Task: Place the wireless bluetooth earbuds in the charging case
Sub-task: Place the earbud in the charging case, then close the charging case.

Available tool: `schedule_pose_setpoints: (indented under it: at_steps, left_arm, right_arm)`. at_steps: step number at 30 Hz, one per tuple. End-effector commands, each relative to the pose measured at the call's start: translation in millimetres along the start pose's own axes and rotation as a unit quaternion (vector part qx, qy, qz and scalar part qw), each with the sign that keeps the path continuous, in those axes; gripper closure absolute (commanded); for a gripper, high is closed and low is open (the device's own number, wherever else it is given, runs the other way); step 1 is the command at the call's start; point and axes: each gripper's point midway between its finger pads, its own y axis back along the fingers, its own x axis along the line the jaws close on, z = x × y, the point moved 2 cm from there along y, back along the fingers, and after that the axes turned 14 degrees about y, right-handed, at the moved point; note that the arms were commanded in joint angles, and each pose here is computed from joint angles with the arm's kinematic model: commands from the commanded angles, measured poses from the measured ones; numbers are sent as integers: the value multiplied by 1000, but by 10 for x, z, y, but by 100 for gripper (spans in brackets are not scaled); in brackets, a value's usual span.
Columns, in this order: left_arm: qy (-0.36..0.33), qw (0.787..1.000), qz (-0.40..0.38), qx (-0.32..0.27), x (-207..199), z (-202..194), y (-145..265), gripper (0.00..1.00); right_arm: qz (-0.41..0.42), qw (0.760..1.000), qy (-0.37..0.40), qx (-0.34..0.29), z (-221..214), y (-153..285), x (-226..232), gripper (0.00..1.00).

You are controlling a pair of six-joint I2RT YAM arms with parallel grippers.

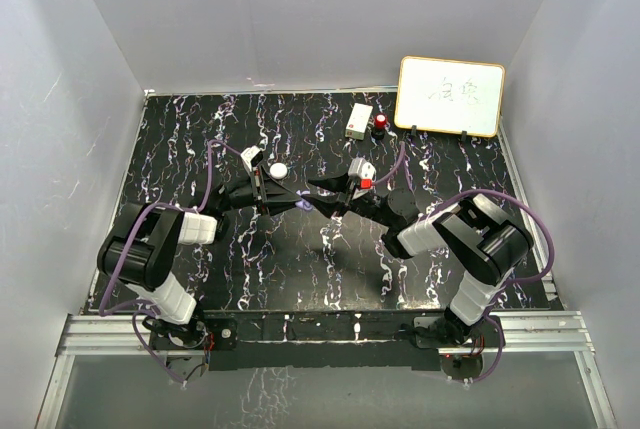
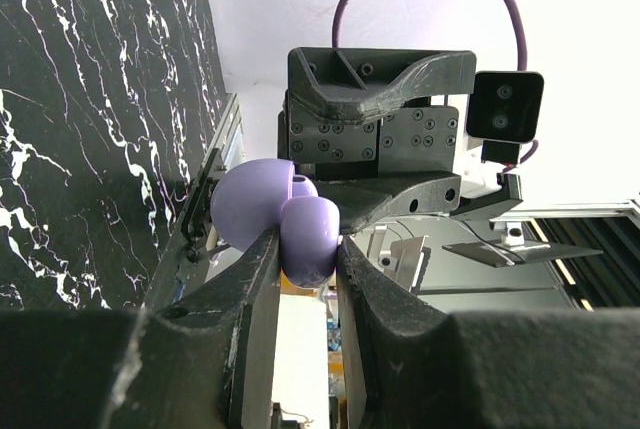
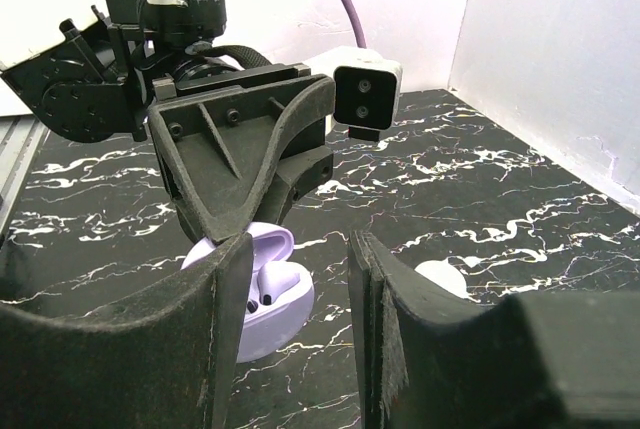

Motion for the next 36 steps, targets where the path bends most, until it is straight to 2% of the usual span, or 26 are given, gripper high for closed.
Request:
schedule_pose_setpoints:
  at_steps: [1, 8, 14, 15, 18, 21, 23, 28, 33, 34, 36]
  left_arm:
    - [-37, 999, -24, -4, -146, 34, -41, 100]
    - [-35, 999, -23, -3, -107, 55, -51, 100]
    - [-33, 999, -22, -3, -70, 61, -47, 100]
    - [-32, 999, -21, -4, -61, 68, -49, 100]
    - [-28, 999, -20, -10, -49, 87, -54, 100]
    - [-27, 999, -22, -18, -65, 124, -68, 100]
    - [-28, 999, -24, -24, -90, 165, -87, 100]
    - [-22, 998, -31, -52, -158, 309, -134, 100]
    - [-11, 996, -46, -82, -228, 429, -159, 100]
    - [-10, 995, -47, -85, -233, 444, -163, 100]
    - [-8, 995, -50, -87, -237, 461, -171, 100]
  right_arm:
    - [6, 986, 81, -146, 775, -72, -28, 58]
    - [-28, 984, 81, -156, 926, -45, -138, 57]
    - [-113, 984, 67, -118, 905, 11, -439, 55]
    - [-136, 984, 59, -99, 871, 20, -523, 56]
    - [-218, 976, 12, 27, 586, 84, -805, 57]
    - [-260, 950, -19, 175, 309, 182, -968, 42]
    - [-254, 943, -14, 216, 270, 233, -959, 38]
    - [-267, 936, -22, 230, 167, 595, -768, 37]
    - [-252, 950, -16, 182, 41, 939, -427, 31]
    - [-245, 953, -11, 177, -12, 1009, -344, 28]
    - [-228, 959, 0, 170, -59, 1060, -238, 14]
